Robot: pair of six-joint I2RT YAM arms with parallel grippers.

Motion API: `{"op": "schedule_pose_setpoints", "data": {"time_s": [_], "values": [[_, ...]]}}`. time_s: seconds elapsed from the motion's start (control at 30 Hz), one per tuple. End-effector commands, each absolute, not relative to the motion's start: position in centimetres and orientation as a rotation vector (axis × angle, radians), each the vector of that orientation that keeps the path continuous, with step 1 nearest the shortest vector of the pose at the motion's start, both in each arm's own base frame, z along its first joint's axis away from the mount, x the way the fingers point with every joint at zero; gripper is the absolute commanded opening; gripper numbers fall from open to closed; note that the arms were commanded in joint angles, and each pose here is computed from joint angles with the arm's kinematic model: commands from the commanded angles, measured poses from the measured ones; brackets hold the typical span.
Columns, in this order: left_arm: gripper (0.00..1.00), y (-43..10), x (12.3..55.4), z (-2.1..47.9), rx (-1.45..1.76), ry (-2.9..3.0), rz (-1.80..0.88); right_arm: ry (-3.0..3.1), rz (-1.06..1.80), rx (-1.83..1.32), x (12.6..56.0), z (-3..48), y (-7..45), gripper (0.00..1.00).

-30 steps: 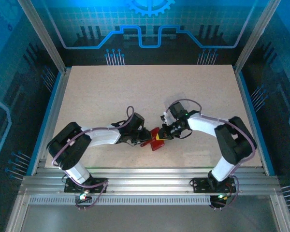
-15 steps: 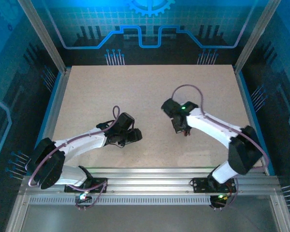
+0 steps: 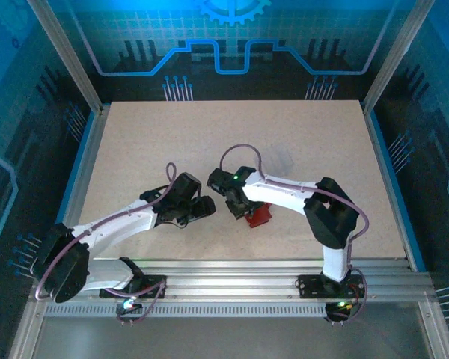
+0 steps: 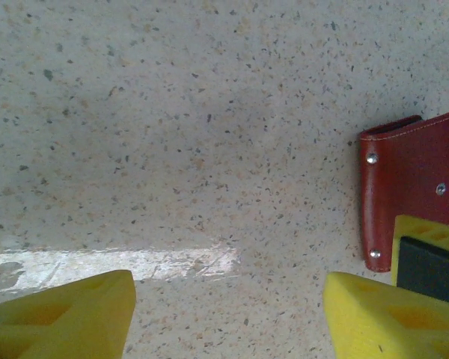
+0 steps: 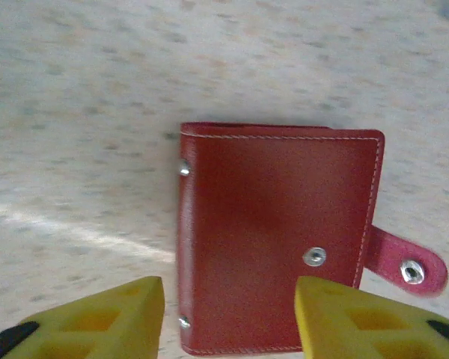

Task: Put the credit cards into the card holder
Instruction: Flip the card holder at the bottom-center of the table, then close the button on the card holder.

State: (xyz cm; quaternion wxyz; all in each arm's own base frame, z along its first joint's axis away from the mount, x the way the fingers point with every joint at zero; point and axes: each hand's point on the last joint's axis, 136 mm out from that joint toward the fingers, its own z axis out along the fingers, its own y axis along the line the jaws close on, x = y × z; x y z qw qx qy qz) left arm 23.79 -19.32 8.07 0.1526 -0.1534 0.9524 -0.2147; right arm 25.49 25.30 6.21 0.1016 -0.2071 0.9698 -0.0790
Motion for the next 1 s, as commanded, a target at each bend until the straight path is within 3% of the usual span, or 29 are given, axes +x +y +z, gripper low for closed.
{"op": "schedule_pose_setpoints", "data": {"time_s": [0.0, 0.1, 0.27, 0.4, 0.5, 0.67, 0.87, 0.97], "values": [[0.69, -18.3, 23.1, 7.7, -0.447, 2.752, -0.58, 2.865, 0.297, -0.599, 25.2, 9.5, 29.2, 0.58], [0.7, -19.0, 23.2, 7.9, -0.396, 2.767, -0.611, 2.834, 0.501, -0.531, 25.9, 11.8, 28.1, 0.61], [0.68, -22.5, 23.4, 8.0, -0.253, 2.799, -0.702, 2.847, 0.272, -0.364, 28.0, 11.8, 20.3, 0.52], [0.68, -26.8, 23.8, 7.6, -0.155, 2.832, -0.797, 2.906, 0.322, -0.235, 28.6, 9.4, 16.6, 0.47], [0.68, -29.6, 24.4, 7.2, -0.116, 2.851, -0.84, 2.923, 0.476, -0.186, 28.5, 8.1, 16.4, 0.37], [0.68, -31.7, 25.5, 5.5, -0.105, 2.899, -0.82, 2.904, 0.674, -0.165, 28.6, 7.6, 17.4, 0.36], [0.65, -32.7, 26.2, 4.3, -0.088, 2.931, -0.791, 2.94, 0.63, -0.17, 28.4, 6.7, 16.9, 0.25], [0.65, -32.8, 26.2, 3.7, -0.09, 2.947, -0.783, 2.958, 0.601, -0.171, 28.0, 6.3, 16.5, 0.24]]}}
